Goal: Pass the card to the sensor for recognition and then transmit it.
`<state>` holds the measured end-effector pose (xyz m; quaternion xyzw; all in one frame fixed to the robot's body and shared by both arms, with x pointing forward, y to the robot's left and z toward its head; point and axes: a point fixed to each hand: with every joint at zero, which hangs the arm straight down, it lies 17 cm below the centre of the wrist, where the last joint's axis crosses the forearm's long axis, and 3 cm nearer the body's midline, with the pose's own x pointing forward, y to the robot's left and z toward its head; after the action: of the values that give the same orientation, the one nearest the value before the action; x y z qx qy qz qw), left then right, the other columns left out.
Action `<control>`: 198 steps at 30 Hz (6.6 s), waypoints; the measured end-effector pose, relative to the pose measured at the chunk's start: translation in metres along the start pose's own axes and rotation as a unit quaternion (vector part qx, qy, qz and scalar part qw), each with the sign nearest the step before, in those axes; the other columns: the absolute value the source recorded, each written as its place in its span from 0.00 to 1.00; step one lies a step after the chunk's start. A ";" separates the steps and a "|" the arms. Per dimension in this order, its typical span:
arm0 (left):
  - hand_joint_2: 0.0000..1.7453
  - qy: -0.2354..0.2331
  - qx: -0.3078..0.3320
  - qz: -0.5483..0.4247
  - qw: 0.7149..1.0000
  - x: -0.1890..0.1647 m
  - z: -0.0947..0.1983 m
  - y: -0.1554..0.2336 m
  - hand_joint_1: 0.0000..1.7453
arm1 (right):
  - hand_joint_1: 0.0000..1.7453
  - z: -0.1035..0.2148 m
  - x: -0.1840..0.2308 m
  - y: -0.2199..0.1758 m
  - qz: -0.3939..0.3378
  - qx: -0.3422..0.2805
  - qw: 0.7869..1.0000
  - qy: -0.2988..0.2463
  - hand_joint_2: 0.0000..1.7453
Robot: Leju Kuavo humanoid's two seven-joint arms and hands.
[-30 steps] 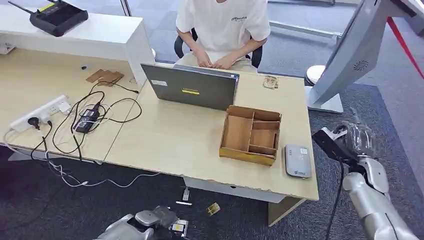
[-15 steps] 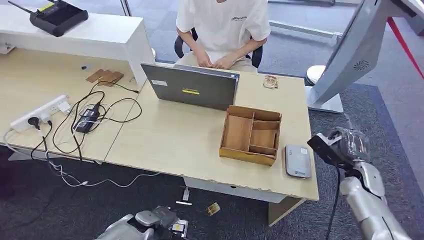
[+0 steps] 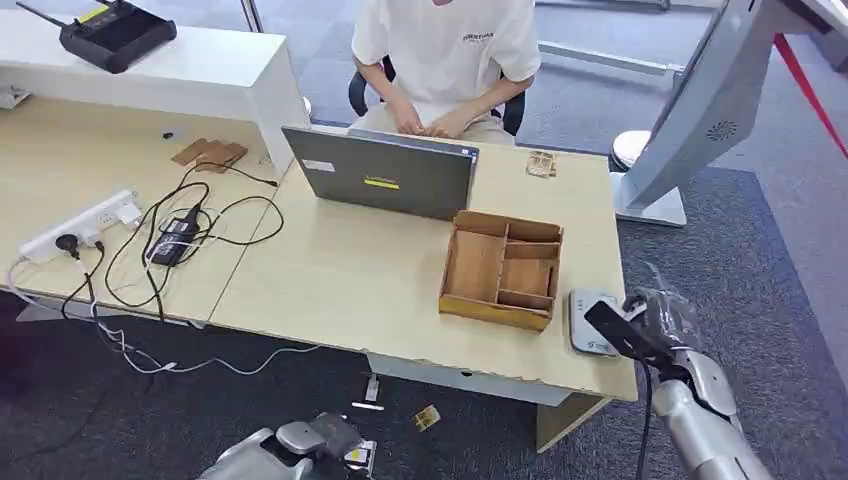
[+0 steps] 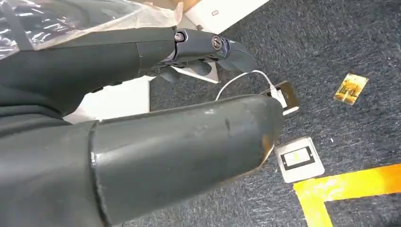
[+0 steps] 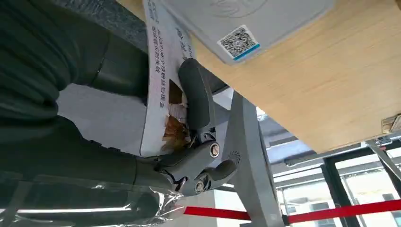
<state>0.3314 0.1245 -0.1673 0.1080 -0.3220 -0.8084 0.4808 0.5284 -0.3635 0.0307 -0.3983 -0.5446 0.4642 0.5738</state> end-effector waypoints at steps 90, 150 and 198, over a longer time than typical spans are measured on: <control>0.00 -0.067 -0.013 -0.046 0.997 0.056 -0.006 0.017 0.00 | 0.00 -0.073 0.205 -0.150 -0.401 0.015 0.899 -0.172 1.00; 0.00 -0.043 0.005 -0.062 0.997 0.034 -0.005 0.021 0.00 | 0.00 0.053 0.231 0.053 0.073 -0.059 0.984 -0.152 1.00; 0.00 -0.043 0.002 -0.068 0.997 0.033 -0.005 0.019 0.00 | 0.00 0.013 0.195 0.023 0.066 -0.105 0.984 -0.128 1.00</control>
<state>0.3302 0.0884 -0.1553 0.0958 -0.3358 -0.8425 0.4102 0.5080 -0.1701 0.0594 -0.4286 -0.6316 0.4883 0.4230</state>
